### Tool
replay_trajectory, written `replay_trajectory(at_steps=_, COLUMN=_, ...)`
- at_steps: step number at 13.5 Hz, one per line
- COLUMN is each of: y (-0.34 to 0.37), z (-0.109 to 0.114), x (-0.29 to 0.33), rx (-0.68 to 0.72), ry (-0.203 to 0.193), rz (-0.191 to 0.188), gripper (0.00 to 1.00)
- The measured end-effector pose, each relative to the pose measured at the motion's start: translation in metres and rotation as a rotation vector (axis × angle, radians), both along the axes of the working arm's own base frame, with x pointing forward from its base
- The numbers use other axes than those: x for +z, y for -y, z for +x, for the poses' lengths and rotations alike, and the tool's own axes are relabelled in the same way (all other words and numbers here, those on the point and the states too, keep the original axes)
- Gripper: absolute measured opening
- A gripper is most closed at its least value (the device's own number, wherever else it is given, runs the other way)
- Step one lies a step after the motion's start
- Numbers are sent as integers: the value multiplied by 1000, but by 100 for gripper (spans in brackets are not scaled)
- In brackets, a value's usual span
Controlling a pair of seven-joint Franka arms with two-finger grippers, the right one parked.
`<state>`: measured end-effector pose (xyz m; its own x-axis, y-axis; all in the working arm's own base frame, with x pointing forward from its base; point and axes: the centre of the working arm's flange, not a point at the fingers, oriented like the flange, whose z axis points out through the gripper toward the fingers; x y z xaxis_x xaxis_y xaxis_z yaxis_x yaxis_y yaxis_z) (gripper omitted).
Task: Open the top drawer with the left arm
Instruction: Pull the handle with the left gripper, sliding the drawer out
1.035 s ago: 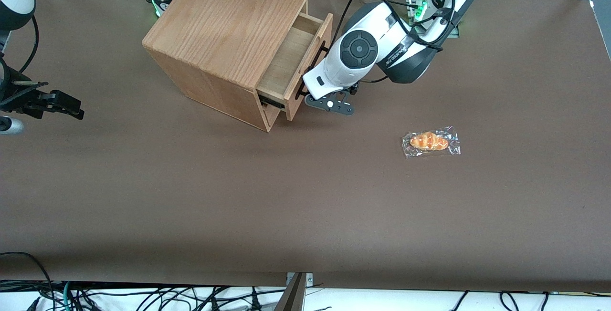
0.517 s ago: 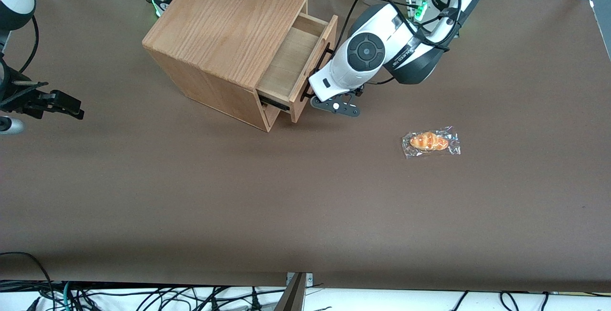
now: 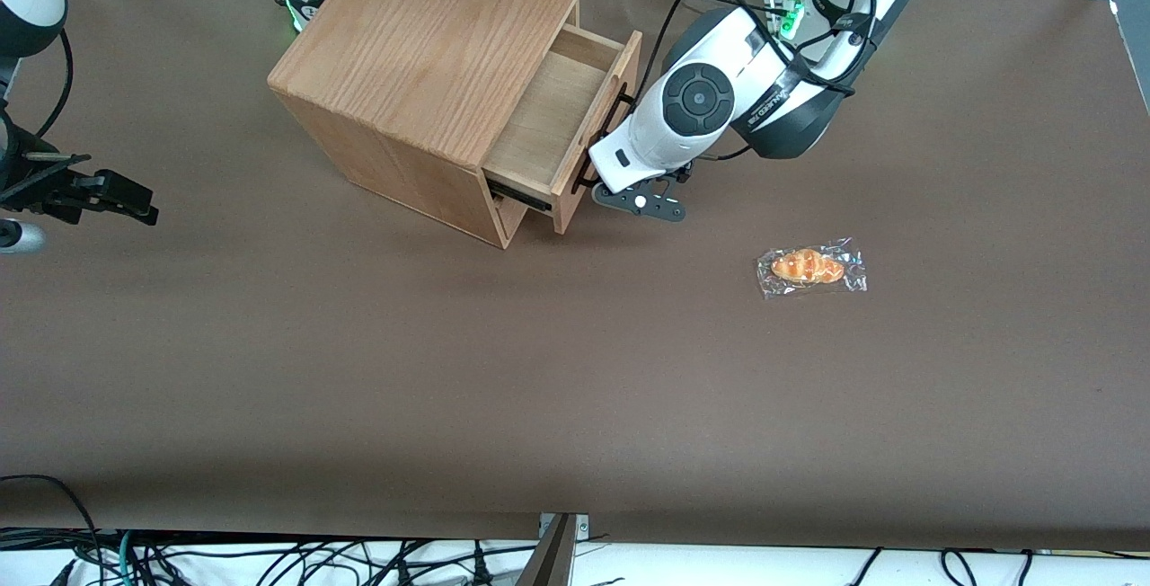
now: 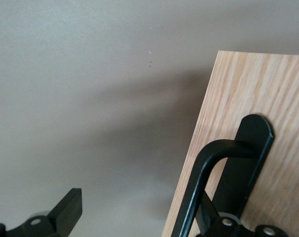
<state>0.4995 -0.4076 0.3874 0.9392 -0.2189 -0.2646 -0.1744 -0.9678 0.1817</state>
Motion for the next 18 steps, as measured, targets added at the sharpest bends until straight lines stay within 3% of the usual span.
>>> replay_trajectory(at_steps=6, y=-3, z=0, x=1, rx=-17, ry=5, rz=-4, gripper=100)
replay_trajectory(at_steps=10, y=0, z=-2, x=3, rx=-44, ry=33, rz=15, gripper=100)
replay_trajectory(at_steps=18, y=-10, z=3, x=3, rx=-50, ry=25, rz=20, gripper=100)
